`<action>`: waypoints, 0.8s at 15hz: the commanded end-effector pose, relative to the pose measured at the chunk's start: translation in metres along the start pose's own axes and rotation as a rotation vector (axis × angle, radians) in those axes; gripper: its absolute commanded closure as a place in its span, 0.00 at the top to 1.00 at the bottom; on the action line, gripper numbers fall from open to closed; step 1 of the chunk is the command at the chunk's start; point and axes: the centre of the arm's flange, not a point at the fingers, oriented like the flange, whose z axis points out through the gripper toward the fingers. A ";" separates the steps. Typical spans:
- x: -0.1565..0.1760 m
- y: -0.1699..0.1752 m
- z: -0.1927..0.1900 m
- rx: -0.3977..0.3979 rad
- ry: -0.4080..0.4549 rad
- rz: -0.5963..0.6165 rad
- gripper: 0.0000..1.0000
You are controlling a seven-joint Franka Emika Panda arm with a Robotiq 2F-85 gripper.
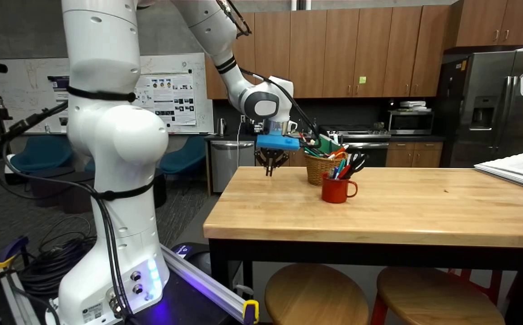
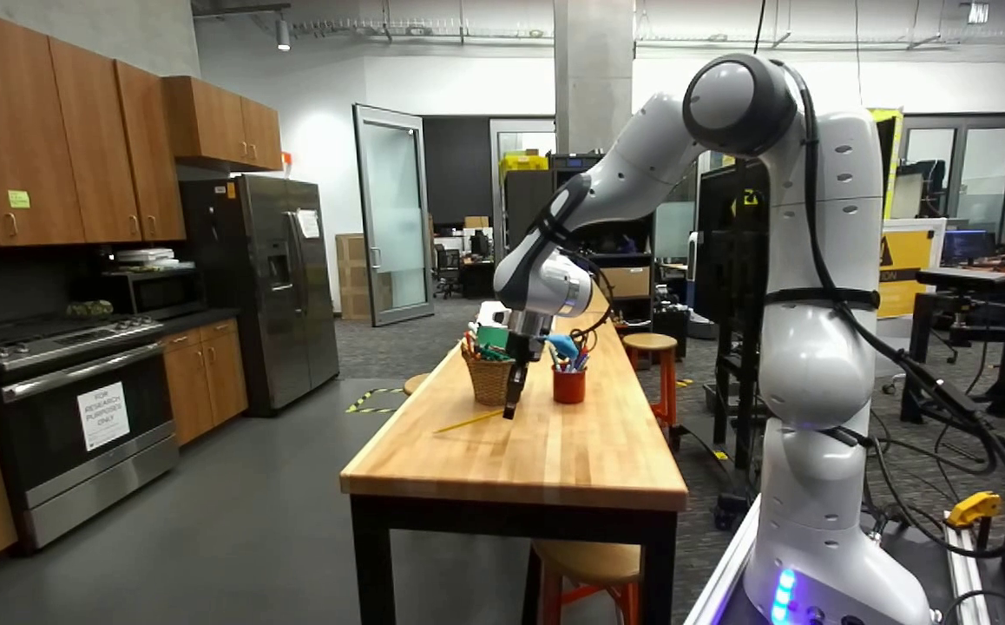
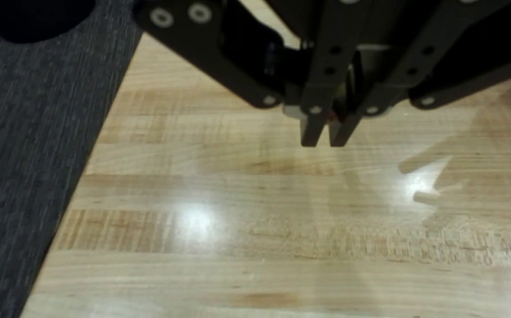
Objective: Move the yellow pencil from the basket to the table top
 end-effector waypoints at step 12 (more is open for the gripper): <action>-0.003 0.013 0.019 0.028 -0.037 0.011 0.66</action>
